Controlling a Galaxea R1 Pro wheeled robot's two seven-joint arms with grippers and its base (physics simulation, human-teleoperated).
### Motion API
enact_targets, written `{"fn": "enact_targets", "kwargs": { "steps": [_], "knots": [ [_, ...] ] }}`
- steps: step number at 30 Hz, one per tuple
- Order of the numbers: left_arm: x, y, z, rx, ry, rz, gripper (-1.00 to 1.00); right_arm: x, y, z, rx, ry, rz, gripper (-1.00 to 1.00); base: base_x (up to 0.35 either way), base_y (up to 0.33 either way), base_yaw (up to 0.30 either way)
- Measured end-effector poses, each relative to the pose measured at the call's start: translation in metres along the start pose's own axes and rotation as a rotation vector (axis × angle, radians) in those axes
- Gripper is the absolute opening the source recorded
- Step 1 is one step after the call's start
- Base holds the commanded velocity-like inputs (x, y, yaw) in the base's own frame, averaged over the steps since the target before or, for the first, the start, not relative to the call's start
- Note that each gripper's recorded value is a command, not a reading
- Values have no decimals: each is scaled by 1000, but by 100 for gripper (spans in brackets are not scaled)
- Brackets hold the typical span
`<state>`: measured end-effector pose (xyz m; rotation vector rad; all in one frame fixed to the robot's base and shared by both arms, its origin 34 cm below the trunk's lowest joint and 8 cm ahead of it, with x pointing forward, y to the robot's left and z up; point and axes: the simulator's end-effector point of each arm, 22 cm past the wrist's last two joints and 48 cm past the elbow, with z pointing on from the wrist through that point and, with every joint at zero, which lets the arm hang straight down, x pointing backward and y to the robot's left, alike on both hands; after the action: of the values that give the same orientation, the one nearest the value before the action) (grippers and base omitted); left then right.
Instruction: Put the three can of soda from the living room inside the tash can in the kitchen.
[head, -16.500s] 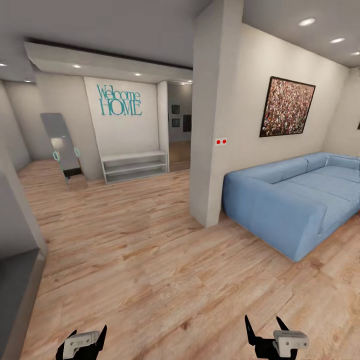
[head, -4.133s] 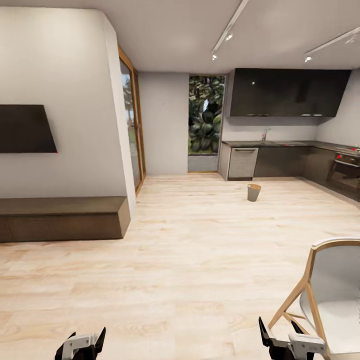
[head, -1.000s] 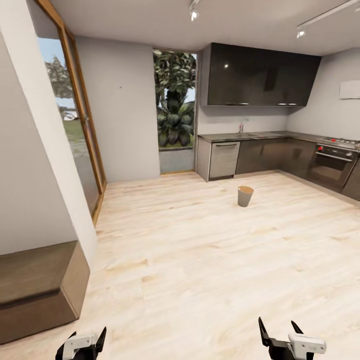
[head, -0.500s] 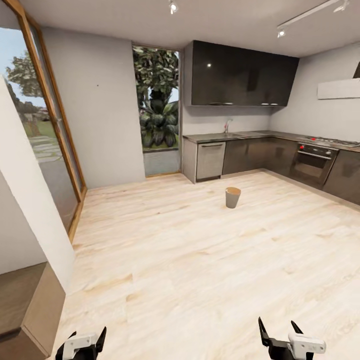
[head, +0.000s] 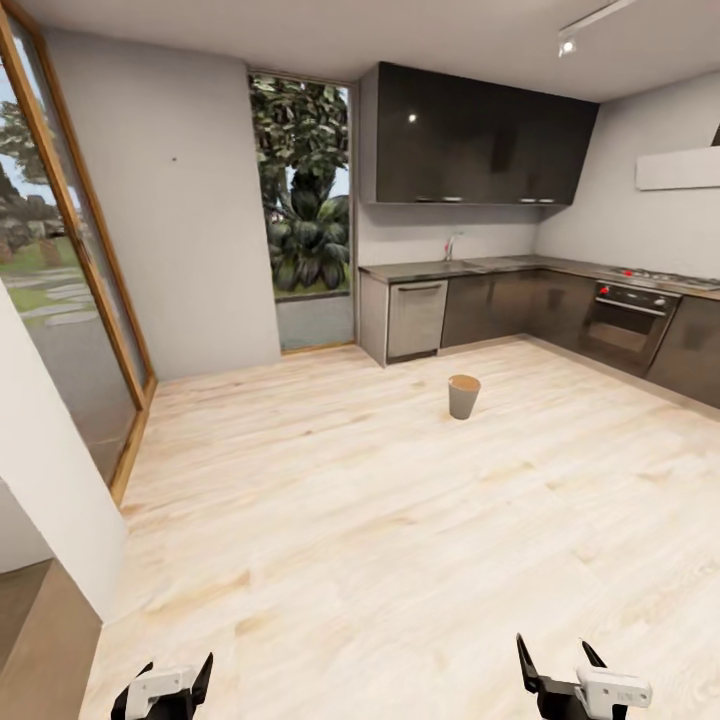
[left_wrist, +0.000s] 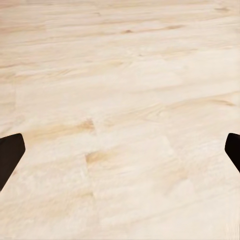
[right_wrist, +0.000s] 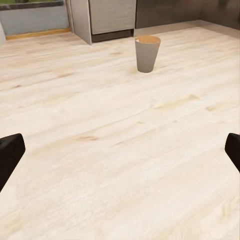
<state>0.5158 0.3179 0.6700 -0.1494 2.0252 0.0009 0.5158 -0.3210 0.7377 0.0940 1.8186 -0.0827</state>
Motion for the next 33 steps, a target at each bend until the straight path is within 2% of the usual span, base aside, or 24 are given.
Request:
{"fn": "enact_targets", "kwargs": {
  "steps": [15, 33],
  "knots": [
    [7, 0, 1, -1, 16, 1, 100, 7, 0, 0, 2, 17, -1, 100, 323, 0, -14],
    [7, 1, 0, -3, 17, 1, 100, 6, 0, 0, 2, 16, -1, 100, 323, 0, -228]
  ]
}}
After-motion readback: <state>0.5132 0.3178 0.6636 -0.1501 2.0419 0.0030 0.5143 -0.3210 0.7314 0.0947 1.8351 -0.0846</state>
